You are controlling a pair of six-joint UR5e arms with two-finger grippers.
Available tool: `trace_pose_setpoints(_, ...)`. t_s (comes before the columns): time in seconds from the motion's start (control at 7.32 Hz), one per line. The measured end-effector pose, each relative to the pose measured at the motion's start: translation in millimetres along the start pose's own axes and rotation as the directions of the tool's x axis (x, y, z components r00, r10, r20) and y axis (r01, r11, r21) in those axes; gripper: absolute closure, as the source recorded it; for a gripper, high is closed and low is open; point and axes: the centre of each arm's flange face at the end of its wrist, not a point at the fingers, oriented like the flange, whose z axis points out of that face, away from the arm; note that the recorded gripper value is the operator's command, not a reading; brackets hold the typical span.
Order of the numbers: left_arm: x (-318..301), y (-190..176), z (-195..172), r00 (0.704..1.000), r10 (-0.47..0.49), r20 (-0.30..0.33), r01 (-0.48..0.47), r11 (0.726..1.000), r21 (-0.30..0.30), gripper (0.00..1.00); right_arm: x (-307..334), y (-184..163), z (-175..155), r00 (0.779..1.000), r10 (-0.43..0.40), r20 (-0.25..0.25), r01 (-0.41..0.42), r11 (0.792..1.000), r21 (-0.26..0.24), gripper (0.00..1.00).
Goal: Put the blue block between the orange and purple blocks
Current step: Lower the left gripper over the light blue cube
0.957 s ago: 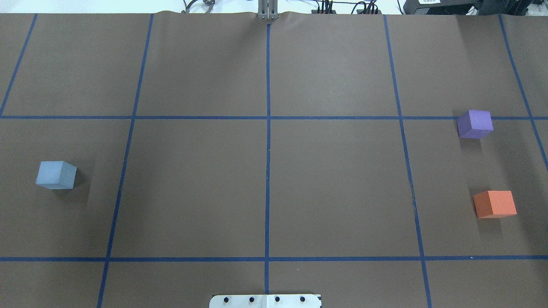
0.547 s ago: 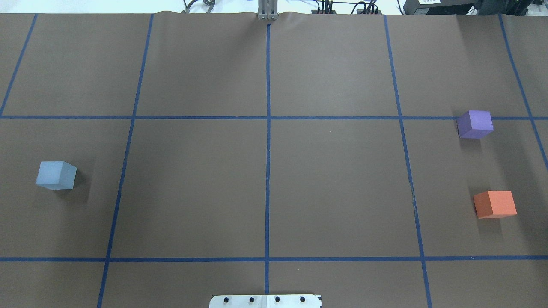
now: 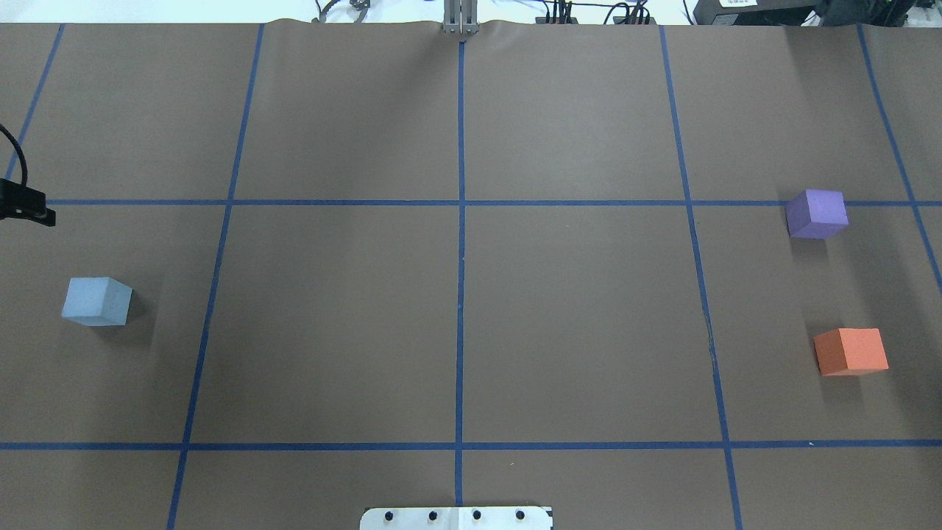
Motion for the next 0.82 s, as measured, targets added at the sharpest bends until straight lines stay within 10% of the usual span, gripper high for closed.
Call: trace_pose_setpoints(0.82,23.2,64.5,72.4,0.992,0.094,0.08,-0.094,0.996,-0.009,0.0,-0.4,-2.2,0.2,1.0,0.003,0.005,-0.003,1.0,0.0,0.0)
